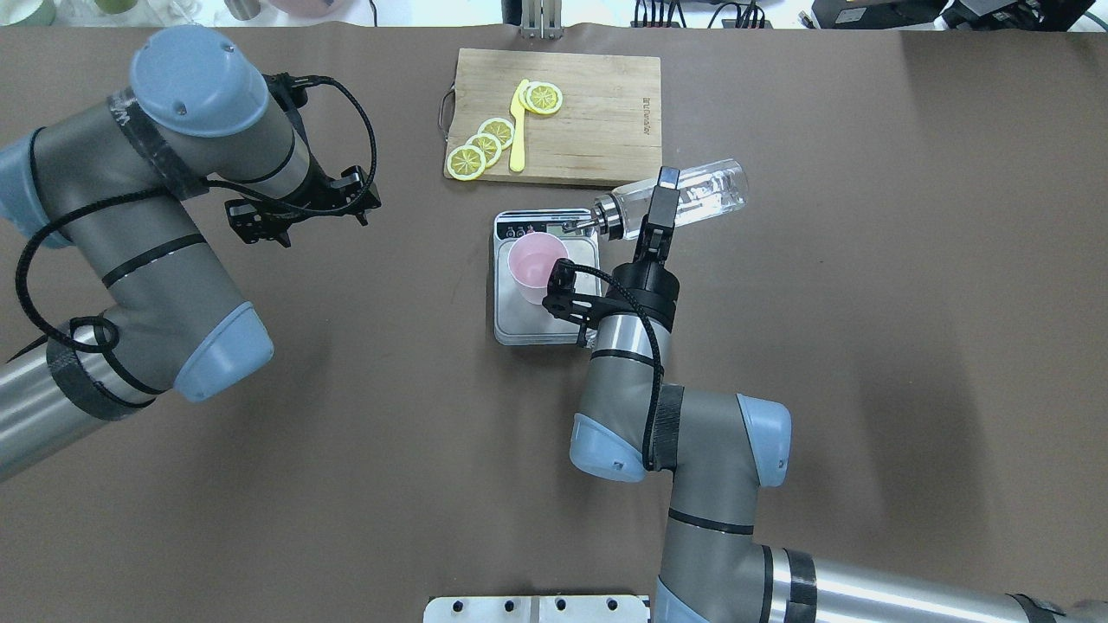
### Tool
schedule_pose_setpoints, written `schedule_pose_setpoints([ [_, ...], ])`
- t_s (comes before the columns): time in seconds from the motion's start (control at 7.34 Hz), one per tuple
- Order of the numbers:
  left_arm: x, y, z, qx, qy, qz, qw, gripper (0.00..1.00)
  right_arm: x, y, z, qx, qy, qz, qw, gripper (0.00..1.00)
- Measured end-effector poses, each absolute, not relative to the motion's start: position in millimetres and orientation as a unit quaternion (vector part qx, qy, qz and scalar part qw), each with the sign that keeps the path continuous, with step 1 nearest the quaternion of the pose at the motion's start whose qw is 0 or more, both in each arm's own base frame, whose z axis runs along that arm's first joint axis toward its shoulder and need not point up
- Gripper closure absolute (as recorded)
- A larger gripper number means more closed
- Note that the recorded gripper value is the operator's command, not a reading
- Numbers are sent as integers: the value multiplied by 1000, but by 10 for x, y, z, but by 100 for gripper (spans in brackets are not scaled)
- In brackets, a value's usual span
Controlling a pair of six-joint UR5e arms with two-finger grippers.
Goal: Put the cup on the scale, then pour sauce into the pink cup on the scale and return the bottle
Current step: 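Tilt the sauce bottle spout down into the pink cup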
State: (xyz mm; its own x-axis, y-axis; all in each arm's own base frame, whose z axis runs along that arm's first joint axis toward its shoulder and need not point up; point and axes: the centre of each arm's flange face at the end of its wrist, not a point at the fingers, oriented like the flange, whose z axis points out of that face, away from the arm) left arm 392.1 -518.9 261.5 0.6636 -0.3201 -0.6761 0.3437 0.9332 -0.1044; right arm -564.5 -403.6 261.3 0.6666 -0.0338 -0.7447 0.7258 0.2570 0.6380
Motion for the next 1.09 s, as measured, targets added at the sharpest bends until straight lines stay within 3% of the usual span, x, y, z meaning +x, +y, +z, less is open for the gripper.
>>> schedule_pose_setpoints([
  [1.09,3926,-5194,2621,15,367,-183,912,2,-5602,-4071,2594,556,401,-264,678,100],
])
